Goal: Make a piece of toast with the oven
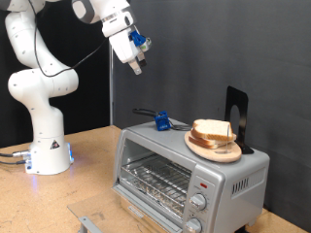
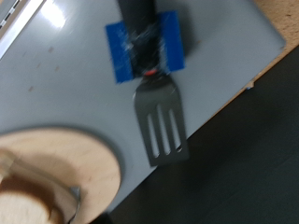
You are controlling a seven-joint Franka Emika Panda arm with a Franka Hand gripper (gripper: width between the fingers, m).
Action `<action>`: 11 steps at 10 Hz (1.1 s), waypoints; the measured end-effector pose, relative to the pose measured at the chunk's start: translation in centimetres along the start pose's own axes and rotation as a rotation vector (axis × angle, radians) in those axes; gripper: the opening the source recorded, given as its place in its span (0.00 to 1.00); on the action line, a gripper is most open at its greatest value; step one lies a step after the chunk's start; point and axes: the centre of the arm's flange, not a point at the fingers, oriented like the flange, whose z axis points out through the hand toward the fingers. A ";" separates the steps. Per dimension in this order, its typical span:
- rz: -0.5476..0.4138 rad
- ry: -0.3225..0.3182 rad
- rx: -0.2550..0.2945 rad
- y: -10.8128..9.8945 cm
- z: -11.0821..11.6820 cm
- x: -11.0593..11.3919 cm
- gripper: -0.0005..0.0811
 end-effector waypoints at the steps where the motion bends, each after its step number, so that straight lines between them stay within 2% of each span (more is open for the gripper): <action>1: 0.029 -0.007 -0.002 0.1 0.0 -0.1 1.00; 4: -0.019 0.010 -0.015 0.1 1.0 -0.1 1.00; 11: -0.092 0.015 -0.084 -1.4 8.9 -0.7 1.00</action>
